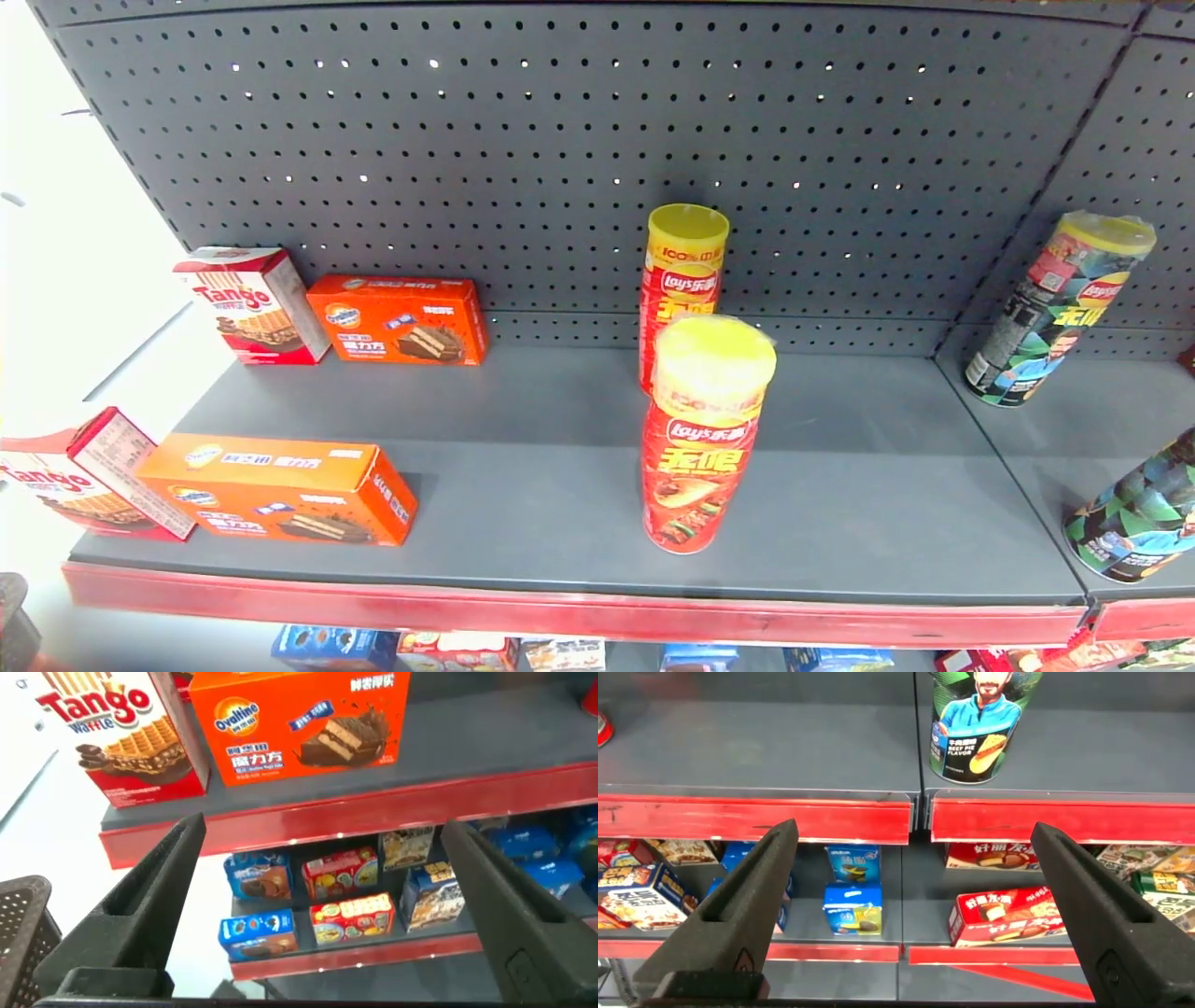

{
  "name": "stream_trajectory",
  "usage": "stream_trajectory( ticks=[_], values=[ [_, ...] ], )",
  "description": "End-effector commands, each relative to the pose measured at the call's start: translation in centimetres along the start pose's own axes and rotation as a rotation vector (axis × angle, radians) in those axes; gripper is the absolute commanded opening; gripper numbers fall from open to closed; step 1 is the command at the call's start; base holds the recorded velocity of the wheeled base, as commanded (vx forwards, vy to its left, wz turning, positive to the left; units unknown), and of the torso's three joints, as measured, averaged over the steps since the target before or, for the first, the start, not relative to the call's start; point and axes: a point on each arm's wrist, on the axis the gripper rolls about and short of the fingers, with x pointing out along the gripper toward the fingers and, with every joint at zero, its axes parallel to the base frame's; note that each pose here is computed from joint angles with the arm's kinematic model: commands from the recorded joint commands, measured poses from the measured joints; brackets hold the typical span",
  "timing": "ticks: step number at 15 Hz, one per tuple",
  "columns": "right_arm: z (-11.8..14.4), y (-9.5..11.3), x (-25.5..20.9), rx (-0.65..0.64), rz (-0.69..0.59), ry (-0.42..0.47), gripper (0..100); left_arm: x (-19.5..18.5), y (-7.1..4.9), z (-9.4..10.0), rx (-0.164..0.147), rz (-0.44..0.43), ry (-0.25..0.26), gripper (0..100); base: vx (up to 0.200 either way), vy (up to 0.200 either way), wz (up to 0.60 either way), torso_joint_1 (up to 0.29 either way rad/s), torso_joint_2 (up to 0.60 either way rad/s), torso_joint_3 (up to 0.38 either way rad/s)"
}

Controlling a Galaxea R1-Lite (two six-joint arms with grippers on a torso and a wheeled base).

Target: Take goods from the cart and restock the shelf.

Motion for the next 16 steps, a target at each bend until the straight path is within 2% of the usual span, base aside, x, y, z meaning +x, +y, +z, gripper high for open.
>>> stream_trajectory(
  ticks=[1, 2, 3, 4, 5, 6, 9, 12, 16],
  values=[
    [0.01, 0.00, 0.00, 0.000, 0.000, 0.000, 100, -0.12, -0.02, -0.06, 0.004, 0.003, -0.012, 100, 0.000, 0.000, 0.00, 0.000, 0.00, 0.000],
    [0.01, 0.00, 0.00, -0.001, 0.000, 0.000, 100, -0.12, -0.02, -0.06, -0.006, 0.003, -0.012, 100, 0.000, 0.000, 0.00, 0.000, 0.00, 0.000],
    [0.01, 0.00, 0.00, 0.000, 0.000, 0.000, 100, -0.12, -0.02, -0.06, -0.032, 0.003, -0.012, 100, 0.000, 0.000, 0.00, 0.000, 0.00, 0.000],
    [0.01, 0.00, 0.00, 0.000, 0.000, 0.000, 100, -0.12, 0.00, -0.07, -0.033, 0.018, -0.011, 100, 0.000, 0.000, 0.00, 0.000, 0.00, 0.000],
    [0.01, 0.00, 0.00, 0.000, 0.000, 0.000, 100, -0.13, 0.16, -0.43, -0.011, 0.103, 0.033, 100, 0.000, 0.000, 0.00, 0.000, 0.00, 0.000],
    [0.01, 0.00, 0.00, -0.001, 0.000, 0.000, 100, -0.17, 0.17, -0.70, 0.000, 0.120, 0.067, 100, 0.000, 0.000, 0.00, 0.000, 0.00, 0.000],
    [0.01, 0.00, 0.00, -0.001, 0.000, 0.000, 100, -0.14, 0.11, -0.68, 0.012, 0.085, 0.057, 100, 0.000, 0.000, 0.00, 0.000, 0.00, 0.000],
    [0.01, 0.00, 0.00, -0.001, 0.002, 0.000, 100, -0.14, 0.08, -0.79, -0.037, 0.076, 0.065, 100, 0.000, 0.000, 0.00, 0.000, 0.00, 0.000],
    [0.01, 0.00, 0.00, 0.002, 0.000, 0.000, 100, -0.14, 0.08, -0.79, -0.041, 0.077, 0.064, 100, 0.000, 0.000, 0.00, 0.000, 0.00, 0.000]
  ],
)
